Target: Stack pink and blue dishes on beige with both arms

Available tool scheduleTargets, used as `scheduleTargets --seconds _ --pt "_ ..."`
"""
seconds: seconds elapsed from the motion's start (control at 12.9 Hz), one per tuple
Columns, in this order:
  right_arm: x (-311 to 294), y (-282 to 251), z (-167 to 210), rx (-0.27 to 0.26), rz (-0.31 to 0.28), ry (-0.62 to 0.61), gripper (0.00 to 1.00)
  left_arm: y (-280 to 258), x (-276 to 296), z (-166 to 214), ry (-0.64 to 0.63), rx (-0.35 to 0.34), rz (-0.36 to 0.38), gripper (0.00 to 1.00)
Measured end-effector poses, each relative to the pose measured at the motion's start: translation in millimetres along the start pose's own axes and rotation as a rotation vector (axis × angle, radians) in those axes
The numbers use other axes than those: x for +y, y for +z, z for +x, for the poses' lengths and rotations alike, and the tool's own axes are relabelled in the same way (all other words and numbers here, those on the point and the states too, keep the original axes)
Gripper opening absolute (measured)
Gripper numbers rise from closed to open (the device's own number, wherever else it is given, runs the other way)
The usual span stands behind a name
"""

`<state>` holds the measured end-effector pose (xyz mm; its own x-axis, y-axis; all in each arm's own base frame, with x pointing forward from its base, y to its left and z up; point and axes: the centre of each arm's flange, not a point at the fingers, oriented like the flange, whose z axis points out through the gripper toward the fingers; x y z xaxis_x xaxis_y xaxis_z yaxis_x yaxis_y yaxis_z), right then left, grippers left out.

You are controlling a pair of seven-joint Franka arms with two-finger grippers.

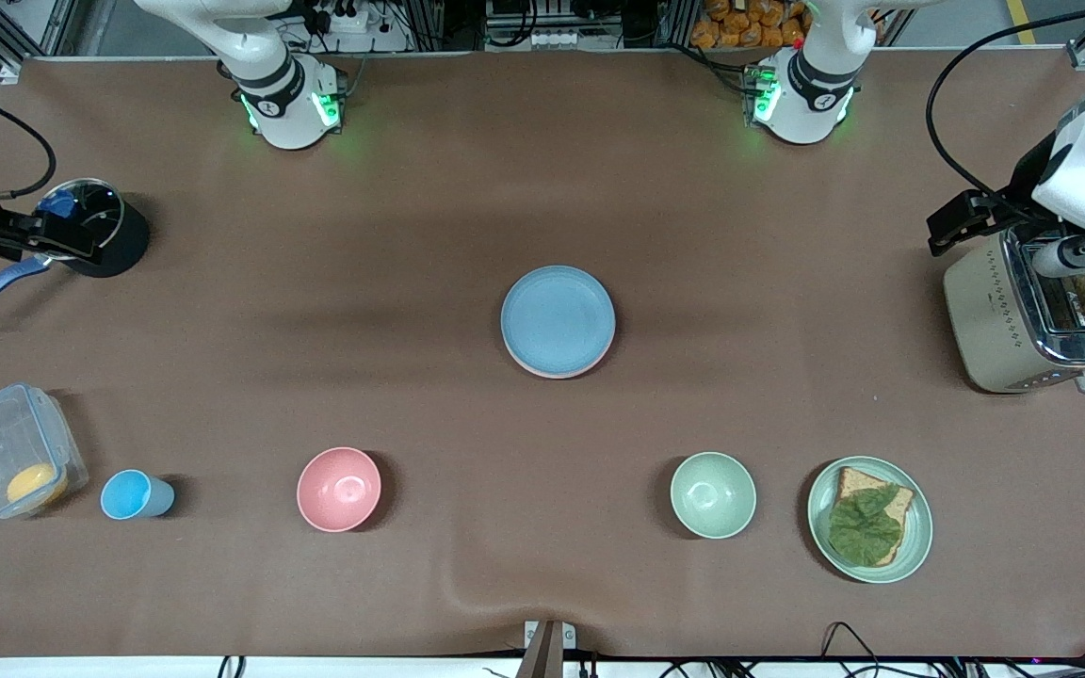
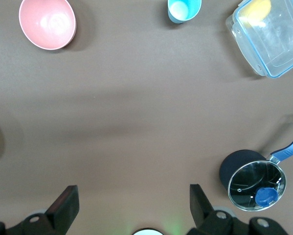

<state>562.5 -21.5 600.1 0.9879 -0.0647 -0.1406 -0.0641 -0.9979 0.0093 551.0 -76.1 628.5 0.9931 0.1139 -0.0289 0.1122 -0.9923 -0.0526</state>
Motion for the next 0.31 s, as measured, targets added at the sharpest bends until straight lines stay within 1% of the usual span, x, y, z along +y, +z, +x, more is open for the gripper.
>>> scheduleTargets --seconds 0.31 --pt "0.8 -3.5 2.5 0.018 -0.002 0.006 1.00 1.2 1.0 -1.9 0.003 -0.014 0.004 1.00"
